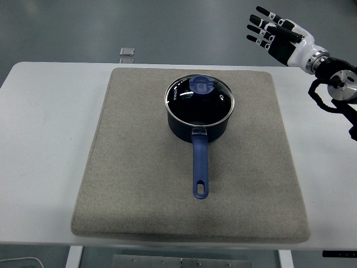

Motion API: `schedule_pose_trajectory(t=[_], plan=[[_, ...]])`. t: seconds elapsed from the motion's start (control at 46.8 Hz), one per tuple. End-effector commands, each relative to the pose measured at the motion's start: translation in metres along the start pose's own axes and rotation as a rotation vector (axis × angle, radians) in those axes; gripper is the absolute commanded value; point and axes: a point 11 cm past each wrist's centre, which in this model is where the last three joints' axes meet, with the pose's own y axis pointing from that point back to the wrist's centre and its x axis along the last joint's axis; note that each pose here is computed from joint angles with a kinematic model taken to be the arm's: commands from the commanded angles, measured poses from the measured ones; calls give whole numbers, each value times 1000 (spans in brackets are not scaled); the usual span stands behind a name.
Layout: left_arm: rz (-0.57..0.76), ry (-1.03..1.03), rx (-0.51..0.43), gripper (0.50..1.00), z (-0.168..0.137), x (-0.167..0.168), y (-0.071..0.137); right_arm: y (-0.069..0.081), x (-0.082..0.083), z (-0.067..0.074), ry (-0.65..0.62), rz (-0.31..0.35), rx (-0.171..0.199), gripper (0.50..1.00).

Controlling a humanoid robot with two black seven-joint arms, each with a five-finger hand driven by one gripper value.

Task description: Lift the pot lid and place it to the right of the pot.

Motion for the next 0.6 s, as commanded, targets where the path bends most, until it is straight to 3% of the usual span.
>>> schedule_pose_trajectory(t=[0.0,0.577], plan=[[0,0,0,1000,0,0,0,0,0,-1,0,-1,2,928],[6,0,-1,1000,1,2,0,0,-2,-1,8,-14,3,930]])
